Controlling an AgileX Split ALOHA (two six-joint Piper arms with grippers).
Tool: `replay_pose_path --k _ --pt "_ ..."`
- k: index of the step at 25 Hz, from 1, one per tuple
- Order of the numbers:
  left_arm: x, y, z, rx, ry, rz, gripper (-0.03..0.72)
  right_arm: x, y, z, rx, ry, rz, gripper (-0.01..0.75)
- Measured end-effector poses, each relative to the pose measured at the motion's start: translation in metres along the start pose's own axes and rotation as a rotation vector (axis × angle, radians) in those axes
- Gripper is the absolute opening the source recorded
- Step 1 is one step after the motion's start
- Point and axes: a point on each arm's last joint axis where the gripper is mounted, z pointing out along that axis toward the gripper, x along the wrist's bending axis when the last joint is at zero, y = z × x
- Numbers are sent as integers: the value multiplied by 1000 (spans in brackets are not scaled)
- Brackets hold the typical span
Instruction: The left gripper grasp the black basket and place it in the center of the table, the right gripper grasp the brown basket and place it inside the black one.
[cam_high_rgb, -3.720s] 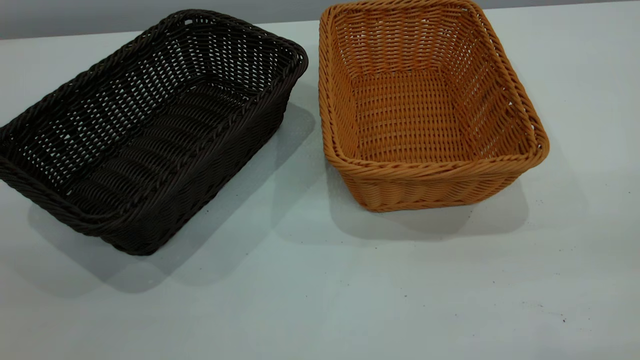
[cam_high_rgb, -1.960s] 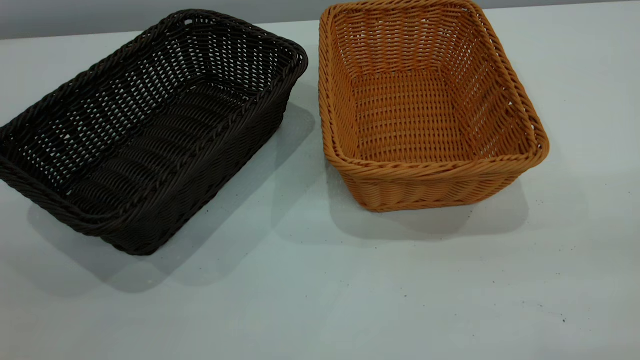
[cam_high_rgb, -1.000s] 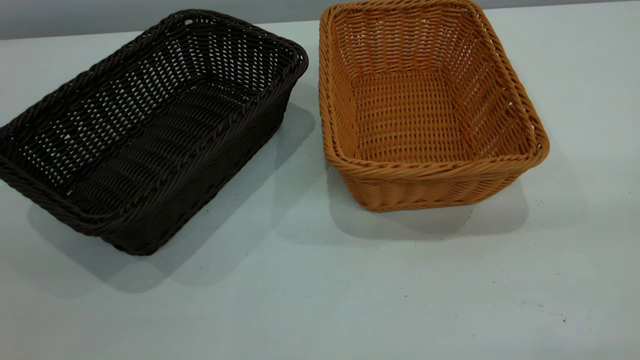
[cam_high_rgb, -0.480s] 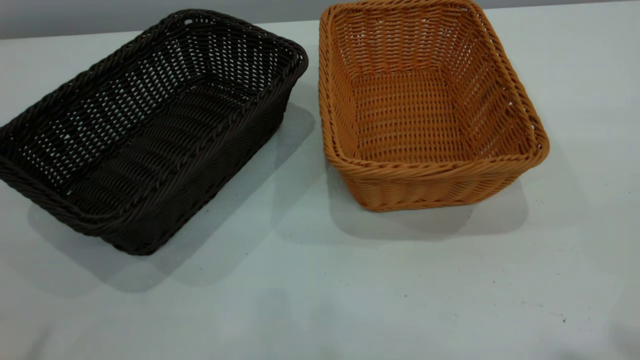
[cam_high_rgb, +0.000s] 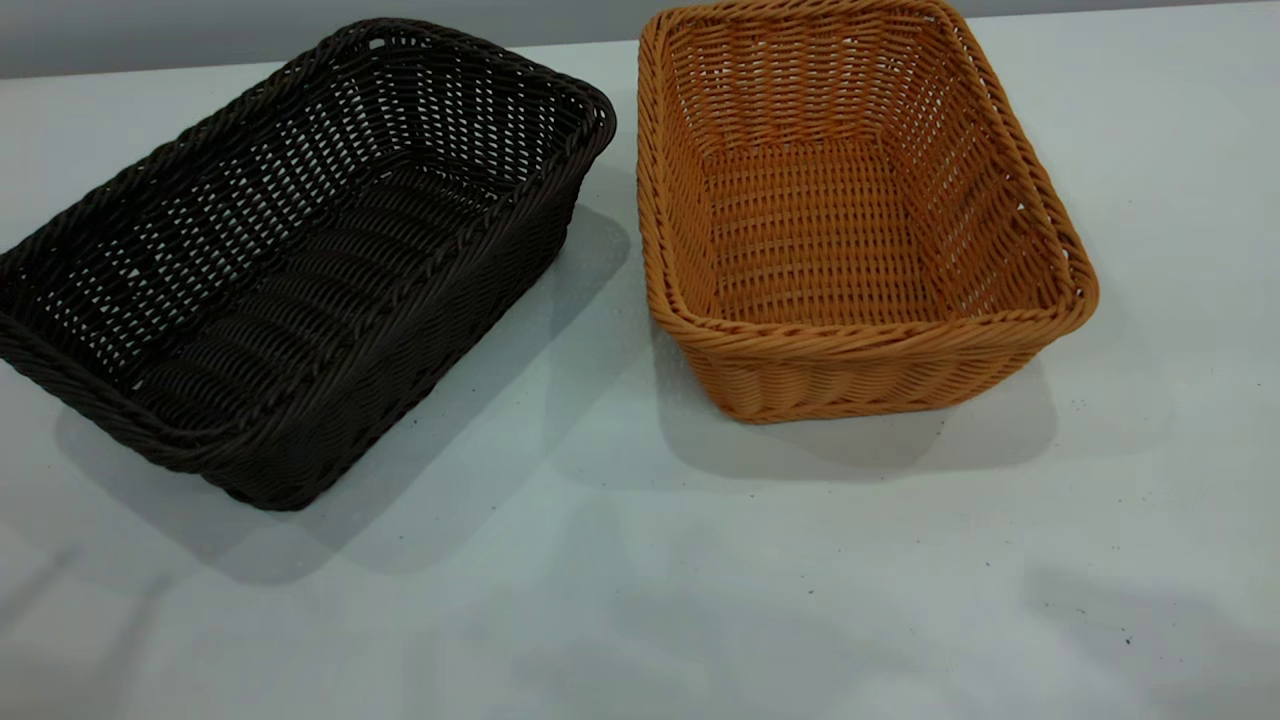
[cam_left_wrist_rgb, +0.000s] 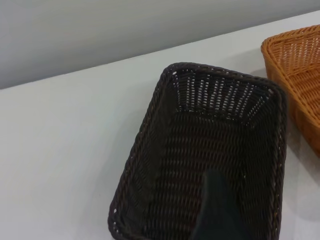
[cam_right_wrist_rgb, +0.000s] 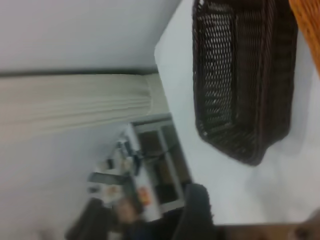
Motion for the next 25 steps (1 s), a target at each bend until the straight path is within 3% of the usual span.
replay_pose_path --k 3,10,18,25 --pt "2 -1 7 29 -5 -7 418 -4 7 18 25 -20 171 539" --pt "2 -1 10 44 -6 -7 418 -28 10 71 63 -197 410 539" --pt "2 -2 10 47 -7 -6 418 -65 2 123 109 -358 541 539" --pt "2 -2 10 49 -8 -6 418 -92 7 149 119 -416 582 539"
